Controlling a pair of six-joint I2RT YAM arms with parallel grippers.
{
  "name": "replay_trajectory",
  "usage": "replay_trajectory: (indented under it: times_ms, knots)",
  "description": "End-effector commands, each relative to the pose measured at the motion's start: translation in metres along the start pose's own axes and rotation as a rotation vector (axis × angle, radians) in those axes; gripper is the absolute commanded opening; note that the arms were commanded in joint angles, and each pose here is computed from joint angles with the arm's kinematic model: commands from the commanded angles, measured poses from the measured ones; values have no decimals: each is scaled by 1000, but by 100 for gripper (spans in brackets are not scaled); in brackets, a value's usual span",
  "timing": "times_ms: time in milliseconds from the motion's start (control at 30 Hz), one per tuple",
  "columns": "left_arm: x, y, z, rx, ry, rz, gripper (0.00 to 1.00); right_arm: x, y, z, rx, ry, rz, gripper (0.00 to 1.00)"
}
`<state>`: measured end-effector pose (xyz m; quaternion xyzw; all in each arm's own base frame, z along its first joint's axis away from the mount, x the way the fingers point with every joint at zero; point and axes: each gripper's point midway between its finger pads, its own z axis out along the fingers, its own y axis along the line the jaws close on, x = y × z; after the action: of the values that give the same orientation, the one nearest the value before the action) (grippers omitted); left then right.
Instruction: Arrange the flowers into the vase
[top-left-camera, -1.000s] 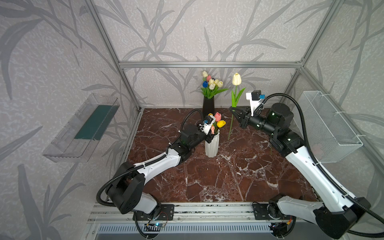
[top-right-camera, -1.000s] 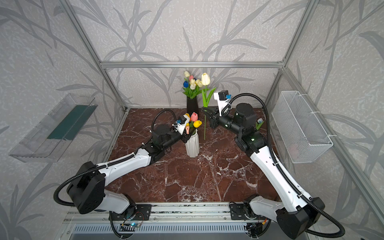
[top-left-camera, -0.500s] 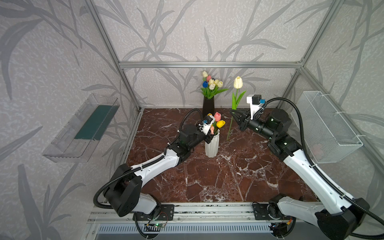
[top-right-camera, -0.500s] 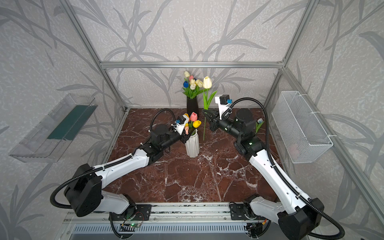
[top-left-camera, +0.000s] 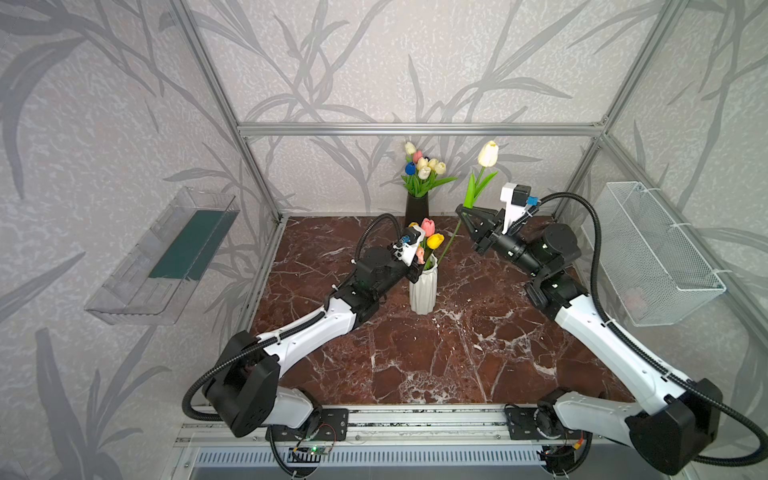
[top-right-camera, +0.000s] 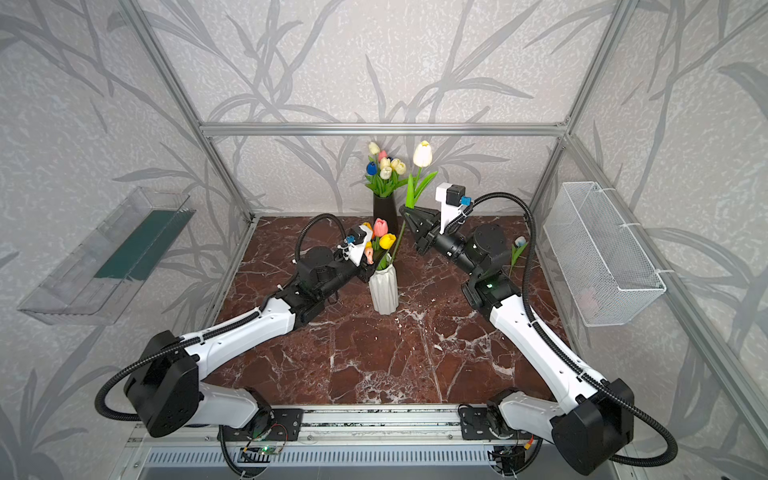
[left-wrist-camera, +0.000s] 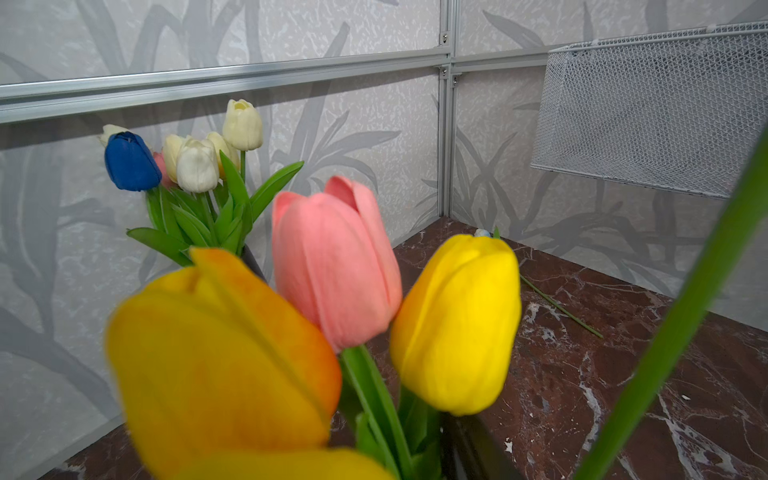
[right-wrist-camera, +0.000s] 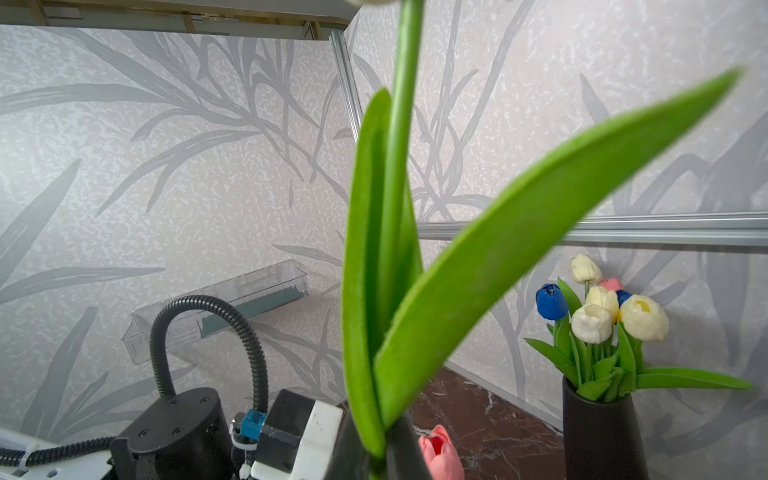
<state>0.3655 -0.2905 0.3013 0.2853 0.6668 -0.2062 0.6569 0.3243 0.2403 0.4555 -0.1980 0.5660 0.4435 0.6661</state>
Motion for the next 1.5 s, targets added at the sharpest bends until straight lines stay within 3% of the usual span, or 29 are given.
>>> replay_trajectory:
  times_ms: [0,400,967,1100,1167,1233,1467]
  knots:
    - [-37,10,-9,-36,-103,6,12,-5,0,3,-30,-74,-3,2]
    - [-38,9,-8,-31,-105,1,12,17,-12,-2,2,-133,-67,1]
    - [-33,8,-6,-27,-101,-10,12,133,8,-6,-189,69,-107,8]
    - [-33,8,-7,-26,-103,-12,12,164,6,-6,-135,158,-121,20]
    - [-33,8,-7,-27,-105,-12,12,171,2,-9,-95,187,-123,35]
    - [-34,8,-8,-27,-108,-11,12,166,-6,-16,-24,181,-125,47]
    - [-28,8,-6,-28,-100,-10,12,123,-18,-40,157,189,-160,66]
